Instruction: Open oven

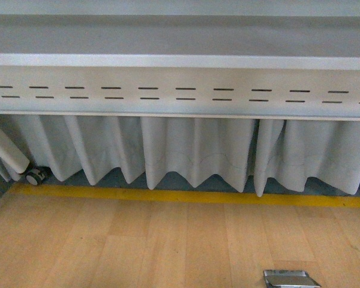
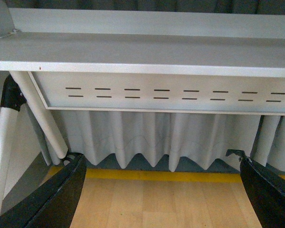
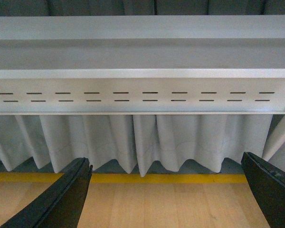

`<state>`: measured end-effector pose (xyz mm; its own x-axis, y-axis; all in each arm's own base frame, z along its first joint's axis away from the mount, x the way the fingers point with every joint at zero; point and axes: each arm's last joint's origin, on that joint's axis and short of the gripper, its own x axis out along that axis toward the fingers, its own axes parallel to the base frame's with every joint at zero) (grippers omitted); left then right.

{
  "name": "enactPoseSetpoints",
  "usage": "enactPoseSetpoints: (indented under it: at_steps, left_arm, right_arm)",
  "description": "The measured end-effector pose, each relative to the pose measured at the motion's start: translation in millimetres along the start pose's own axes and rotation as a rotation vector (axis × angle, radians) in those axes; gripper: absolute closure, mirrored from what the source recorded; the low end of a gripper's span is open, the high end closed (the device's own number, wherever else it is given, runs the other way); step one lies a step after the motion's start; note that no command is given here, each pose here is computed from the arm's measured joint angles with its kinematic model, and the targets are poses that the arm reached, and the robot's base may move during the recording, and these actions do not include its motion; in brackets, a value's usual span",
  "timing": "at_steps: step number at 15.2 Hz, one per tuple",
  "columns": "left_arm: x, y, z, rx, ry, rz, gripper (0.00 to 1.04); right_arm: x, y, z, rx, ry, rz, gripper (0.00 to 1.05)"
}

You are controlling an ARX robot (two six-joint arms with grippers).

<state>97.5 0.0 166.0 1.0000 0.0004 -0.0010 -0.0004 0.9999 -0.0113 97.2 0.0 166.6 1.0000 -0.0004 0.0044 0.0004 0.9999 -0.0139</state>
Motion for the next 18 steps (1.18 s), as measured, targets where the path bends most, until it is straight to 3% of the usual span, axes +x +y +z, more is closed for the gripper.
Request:
enactPoseSetpoints:
  at_steps: [18]
  left_arm:
    - [0.0, 0.0, 0.0, 0.000, 0.000, 0.000, 0.07]
  right_arm:
    - [0.0, 0.0, 0.0, 0.000, 0.000, 0.000, 0.06]
